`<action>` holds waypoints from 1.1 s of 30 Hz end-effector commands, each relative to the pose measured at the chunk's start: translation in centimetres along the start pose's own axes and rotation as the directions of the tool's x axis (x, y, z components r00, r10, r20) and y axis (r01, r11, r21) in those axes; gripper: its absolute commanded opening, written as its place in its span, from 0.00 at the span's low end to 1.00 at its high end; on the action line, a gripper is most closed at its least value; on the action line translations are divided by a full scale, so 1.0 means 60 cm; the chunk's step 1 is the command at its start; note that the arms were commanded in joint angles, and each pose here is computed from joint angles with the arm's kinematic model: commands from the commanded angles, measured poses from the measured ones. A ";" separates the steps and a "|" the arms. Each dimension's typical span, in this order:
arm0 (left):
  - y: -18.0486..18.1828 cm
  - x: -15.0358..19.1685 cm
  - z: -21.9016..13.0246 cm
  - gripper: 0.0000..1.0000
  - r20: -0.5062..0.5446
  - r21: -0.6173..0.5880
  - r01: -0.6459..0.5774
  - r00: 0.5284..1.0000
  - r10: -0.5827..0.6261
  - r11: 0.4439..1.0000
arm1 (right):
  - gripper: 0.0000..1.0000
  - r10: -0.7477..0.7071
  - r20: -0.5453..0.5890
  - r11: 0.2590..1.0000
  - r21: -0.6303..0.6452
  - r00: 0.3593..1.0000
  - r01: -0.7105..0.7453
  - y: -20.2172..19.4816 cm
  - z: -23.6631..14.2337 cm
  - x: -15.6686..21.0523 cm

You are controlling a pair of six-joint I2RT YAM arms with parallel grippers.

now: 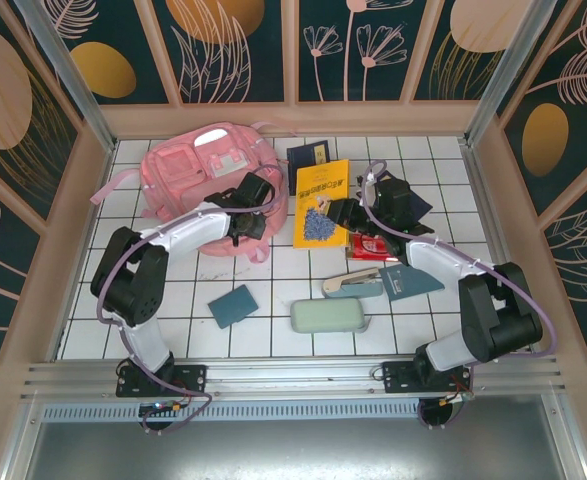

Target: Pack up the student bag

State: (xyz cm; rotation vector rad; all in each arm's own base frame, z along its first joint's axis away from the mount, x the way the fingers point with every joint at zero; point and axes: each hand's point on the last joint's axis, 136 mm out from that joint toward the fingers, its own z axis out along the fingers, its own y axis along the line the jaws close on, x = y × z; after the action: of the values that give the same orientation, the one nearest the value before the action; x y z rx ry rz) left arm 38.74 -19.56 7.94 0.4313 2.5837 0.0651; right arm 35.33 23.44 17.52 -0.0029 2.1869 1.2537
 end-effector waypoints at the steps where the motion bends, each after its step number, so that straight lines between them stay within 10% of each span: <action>1: 0.007 0.005 0.009 0.18 -0.033 -0.003 -0.007 0.999 0.007 1.000 | 0.00 -0.072 0.066 0.993 -0.093 0.995 0.078 0.054 -0.015 -0.026; 4: 0.008 -0.009 -0.002 0.00 -0.017 -0.005 0.008 1.000 -0.008 1.000 | 0.00 -0.071 0.064 0.992 -0.097 0.995 0.077 0.055 -0.015 -0.025; 17: 0.018 -0.189 -0.176 0.00 0.270 0.097 0.181 0.942 -0.201 0.979 | 0.00 0.005 0.066 0.970 -0.242 0.998 0.011 0.109 -0.003 -0.027; 33: 0.042 -0.287 -0.300 0.00 0.466 0.207 0.311 0.802 -0.373 0.928 | 0.00 0.276 0.167 0.946 -0.221 0.946 -0.237 0.142 0.181 -0.055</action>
State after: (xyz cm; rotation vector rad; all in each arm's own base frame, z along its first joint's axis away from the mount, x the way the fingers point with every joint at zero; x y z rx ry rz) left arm 44.04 -21.49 25.01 0.0812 2.2933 -0.1555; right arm 37.87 34.30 16.64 0.2558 2.1675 1.4738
